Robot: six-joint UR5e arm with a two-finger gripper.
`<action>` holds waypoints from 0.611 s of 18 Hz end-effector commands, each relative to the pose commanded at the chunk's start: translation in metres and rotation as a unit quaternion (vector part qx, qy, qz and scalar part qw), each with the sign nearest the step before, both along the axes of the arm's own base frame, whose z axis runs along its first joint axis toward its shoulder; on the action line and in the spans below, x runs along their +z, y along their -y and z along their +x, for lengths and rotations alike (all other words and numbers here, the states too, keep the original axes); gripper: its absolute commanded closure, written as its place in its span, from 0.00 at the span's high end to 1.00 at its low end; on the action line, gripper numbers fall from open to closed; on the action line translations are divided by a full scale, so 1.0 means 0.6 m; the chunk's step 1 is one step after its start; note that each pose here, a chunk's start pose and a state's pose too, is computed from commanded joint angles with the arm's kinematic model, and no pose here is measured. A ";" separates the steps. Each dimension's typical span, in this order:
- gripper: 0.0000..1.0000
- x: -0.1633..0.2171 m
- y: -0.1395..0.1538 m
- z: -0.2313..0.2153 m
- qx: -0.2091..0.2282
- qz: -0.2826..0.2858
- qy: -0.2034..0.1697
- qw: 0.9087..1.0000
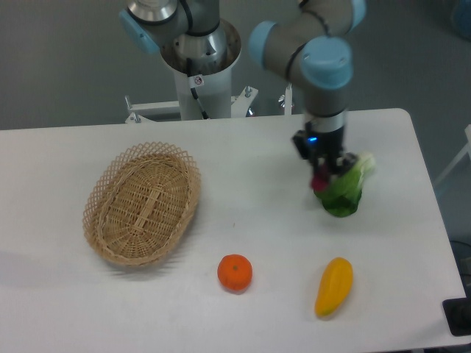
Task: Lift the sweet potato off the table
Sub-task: 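Lift the held sweet potato and carry it past the bok choy, then hold the sweet potato raised in the closed gripper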
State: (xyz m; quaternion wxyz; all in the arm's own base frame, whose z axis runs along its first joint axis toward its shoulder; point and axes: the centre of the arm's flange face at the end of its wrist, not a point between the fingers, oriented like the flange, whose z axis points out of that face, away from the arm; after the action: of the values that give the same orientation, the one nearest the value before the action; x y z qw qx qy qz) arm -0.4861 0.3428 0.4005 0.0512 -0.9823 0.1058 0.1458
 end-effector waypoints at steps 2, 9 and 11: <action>0.13 0.033 -0.005 -0.023 0.023 0.020 0.012 0.999; 0.14 0.073 -0.041 -0.047 0.092 0.102 0.030 0.990; 0.14 0.061 -0.044 -0.054 0.096 0.101 0.035 0.990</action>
State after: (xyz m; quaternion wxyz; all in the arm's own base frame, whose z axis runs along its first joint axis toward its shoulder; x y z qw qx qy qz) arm -0.5182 0.3690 0.4372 0.1397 -0.9822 -0.0066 0.1258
